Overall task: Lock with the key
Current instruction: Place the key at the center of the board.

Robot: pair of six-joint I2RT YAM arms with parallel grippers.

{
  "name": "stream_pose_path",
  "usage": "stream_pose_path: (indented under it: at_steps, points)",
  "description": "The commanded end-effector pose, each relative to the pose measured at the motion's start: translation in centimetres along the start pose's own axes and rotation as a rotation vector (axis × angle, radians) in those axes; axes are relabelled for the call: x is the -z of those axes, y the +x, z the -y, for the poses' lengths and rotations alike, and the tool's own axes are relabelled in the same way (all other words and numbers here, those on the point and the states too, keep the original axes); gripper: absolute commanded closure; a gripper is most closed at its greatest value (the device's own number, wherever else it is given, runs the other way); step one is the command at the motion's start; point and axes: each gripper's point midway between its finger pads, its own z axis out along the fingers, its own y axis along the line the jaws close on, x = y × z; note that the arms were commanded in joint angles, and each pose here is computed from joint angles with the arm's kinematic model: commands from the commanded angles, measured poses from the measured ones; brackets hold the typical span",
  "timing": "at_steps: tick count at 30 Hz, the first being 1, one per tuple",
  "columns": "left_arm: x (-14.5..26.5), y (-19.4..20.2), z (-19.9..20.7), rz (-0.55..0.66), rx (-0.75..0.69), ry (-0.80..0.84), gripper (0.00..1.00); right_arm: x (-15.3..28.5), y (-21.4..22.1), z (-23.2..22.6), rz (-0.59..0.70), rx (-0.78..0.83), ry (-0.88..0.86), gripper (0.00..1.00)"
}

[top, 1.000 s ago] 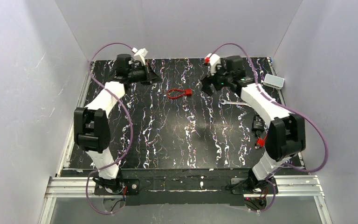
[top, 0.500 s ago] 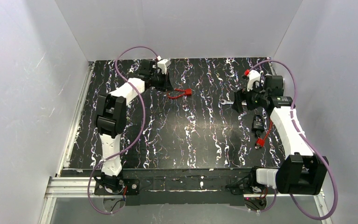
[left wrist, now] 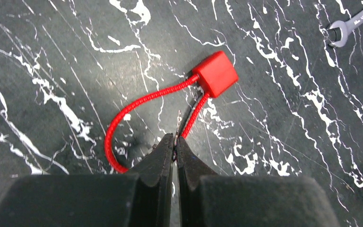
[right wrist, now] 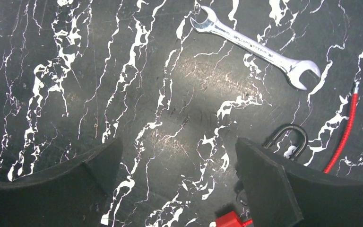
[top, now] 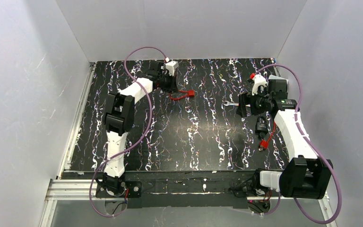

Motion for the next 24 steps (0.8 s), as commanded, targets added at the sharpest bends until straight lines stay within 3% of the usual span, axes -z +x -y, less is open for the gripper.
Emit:
stream_pose_path:
  at_steps: [1, 13, 20, 24]
  points:
    - [-0.6, -1.2, 0.3, 0.008, -0.047, -0.012, 1.0, 0.1, -0.3, 1.1, -0.014, -0.065, 0.064, 0.01]
    - [-0.7, -0.9, 0.7, -0.034, -0.061, -0.015, 0.9, 1.2, 0.4, 3.2, -0.058, 0.016, 0.181, 0.02]
    - [3.2, -3.9, 2.9, 0.021, -0.075, 0.0, 0.53, 0.5, 2.7, 4.4, -0.172, -0.045, 0.188, 0.01]
    - [6.8, -6.0, 5.8, 0.068, -0.06, 0.049, 0.42, 0.6, 2.6, 5.9, -0.184, -0.089, 0.253, 0.02]
